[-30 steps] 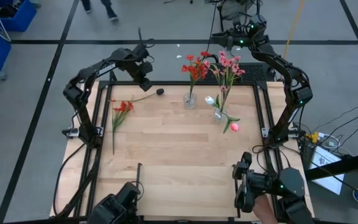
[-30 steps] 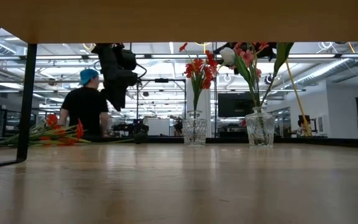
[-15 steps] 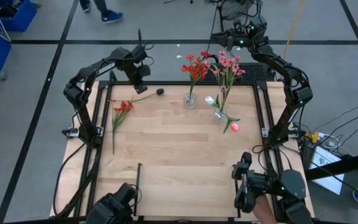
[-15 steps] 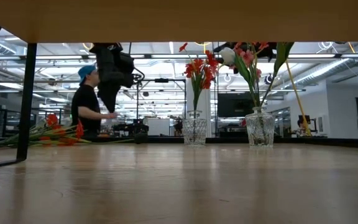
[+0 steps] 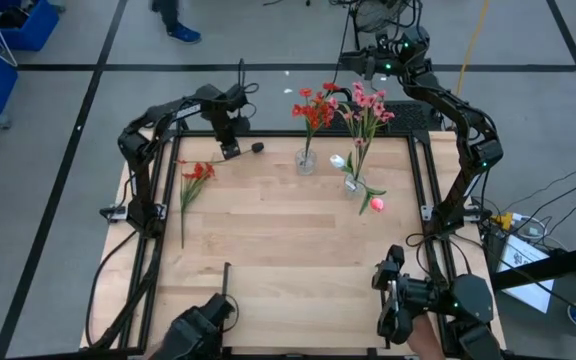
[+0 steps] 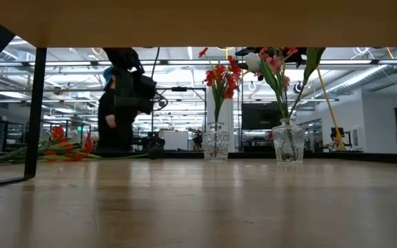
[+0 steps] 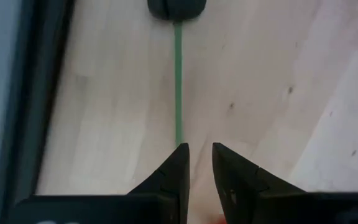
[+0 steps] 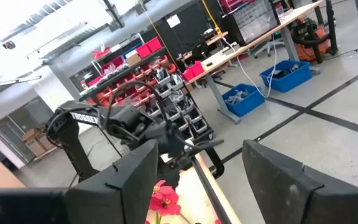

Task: Pick and place flowers into a vace then onto a shelf
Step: Put the black tulip into the left transparent vase

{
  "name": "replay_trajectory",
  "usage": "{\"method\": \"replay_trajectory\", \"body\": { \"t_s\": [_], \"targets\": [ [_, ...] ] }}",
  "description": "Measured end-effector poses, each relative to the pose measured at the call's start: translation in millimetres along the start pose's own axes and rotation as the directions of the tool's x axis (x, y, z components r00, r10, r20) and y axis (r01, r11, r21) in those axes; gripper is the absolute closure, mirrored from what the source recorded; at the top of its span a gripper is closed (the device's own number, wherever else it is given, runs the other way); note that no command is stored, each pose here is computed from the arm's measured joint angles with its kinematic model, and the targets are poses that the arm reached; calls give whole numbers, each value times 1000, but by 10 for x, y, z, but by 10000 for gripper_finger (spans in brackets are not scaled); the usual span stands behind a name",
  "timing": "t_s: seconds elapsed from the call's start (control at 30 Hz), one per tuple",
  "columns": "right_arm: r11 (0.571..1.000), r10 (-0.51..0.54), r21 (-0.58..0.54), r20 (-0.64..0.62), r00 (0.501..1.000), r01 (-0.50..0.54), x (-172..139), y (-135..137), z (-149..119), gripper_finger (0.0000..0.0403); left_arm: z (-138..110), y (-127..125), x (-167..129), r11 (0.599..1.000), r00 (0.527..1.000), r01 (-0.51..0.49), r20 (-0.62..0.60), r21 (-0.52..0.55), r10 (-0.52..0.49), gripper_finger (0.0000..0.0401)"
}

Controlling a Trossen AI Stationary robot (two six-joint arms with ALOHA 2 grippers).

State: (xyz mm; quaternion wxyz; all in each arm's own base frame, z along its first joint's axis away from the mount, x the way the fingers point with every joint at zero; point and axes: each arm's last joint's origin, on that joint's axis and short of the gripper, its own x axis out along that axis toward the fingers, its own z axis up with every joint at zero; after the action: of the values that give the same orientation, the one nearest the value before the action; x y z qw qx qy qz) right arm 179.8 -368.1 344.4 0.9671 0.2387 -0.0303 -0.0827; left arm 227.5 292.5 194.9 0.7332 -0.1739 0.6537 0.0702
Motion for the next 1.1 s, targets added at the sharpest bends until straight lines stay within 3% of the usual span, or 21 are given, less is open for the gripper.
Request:
{"method": "replay_trajectory", "body": {
  "t_s": [0.33, 0.53, 0.67, 0.83, 1.1],
  "targets": [
    [1000, 2, -3, -3, 1000, -2, 0, -1, -3, 177, 15, -1, 3, 1000, 1000, 15, 20, 5, -15, 328],
    [1000, 1, -25, -3, 1000, -1, 0, -1, -3, 177, 61, -57, 13, 999, 998, 39, 43, 0, -39, 281],
    [1000, -1, -30, 0, 1000, 1, 0, 0, 0, 177, 128, -86, 27, 997, 998, -50, 37, 56, 48, 242],
    [1000, -1, -30, 0, 1000, 1, 0, -1, 0, 177, 151, -34, 18, 995, 994, -82, 77, 52, 78, 211],
    [1000, -2, -11, 0, 1000, 2, 0, -1, 0, 177, 132, 56, 0, 993, 989, -121, 90, 0, 121, 209]
  ]
}}
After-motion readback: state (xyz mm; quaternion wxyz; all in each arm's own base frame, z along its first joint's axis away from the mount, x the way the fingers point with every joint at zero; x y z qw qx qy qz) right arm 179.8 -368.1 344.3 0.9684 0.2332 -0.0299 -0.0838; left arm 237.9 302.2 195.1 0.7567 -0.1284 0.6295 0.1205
